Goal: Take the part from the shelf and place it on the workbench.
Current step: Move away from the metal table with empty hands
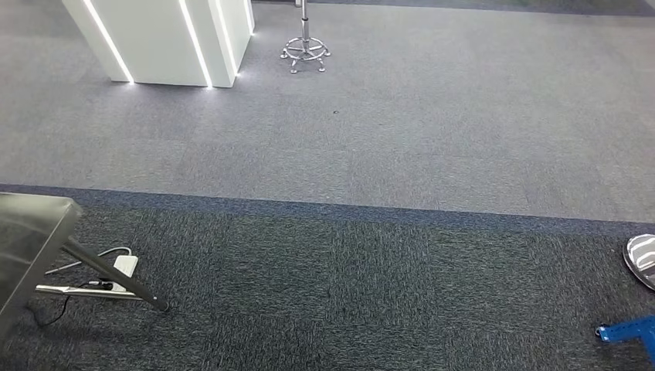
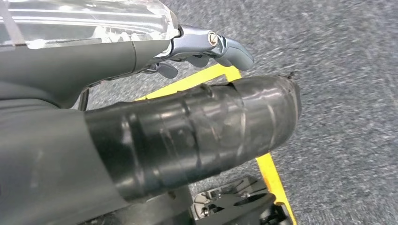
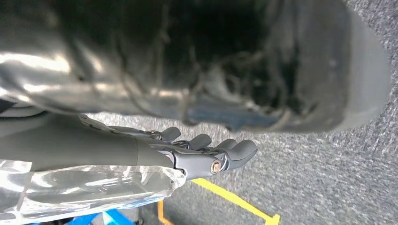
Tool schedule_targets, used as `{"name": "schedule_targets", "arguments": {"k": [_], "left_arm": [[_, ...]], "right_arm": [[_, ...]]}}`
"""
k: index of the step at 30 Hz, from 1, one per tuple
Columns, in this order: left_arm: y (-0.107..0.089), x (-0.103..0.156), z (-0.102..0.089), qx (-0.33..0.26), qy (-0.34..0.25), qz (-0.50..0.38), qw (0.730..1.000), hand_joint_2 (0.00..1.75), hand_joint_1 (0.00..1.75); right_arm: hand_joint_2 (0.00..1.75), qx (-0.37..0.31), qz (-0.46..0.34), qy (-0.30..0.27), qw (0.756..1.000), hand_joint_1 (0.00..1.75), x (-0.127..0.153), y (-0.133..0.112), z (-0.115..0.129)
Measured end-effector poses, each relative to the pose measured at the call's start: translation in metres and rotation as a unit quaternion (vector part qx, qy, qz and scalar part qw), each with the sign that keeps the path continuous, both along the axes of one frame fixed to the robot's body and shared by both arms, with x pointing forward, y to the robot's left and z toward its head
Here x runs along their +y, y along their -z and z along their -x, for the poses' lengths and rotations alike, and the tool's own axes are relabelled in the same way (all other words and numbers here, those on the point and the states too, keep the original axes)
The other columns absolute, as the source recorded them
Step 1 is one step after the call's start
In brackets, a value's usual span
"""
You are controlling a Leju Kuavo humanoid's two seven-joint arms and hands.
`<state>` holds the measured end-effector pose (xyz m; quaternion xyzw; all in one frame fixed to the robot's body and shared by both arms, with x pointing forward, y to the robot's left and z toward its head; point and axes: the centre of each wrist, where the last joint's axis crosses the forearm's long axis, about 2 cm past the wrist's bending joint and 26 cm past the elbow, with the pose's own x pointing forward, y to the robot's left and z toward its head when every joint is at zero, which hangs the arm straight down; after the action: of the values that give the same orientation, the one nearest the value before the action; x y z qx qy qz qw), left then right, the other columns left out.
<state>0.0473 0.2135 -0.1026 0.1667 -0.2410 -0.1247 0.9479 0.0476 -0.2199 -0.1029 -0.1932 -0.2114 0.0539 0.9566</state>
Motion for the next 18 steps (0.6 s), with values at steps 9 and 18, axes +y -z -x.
{"name": "schedule_targets", "arguments": {"k": [9, 18], "left_arm": [[-0.0004, -0.0013, -0.0015, -0.002, 0.0, 0.001, 1.0, 0.0, 0.0], [-0.0001, -0.0013, 0.0006, 0.001, -0.002, 0.001, 1.0, 0.0, 0.0]], "right_arm": [[0.0, 0.001, 0.001, -0.001, 1.0, 0.0, -0.0007, 0.0001, 0.0003], [0.0, 0.006, 0.001, -0.001, 1.0, 0.0, 0.0, 0.0002, 0.0012]]}}
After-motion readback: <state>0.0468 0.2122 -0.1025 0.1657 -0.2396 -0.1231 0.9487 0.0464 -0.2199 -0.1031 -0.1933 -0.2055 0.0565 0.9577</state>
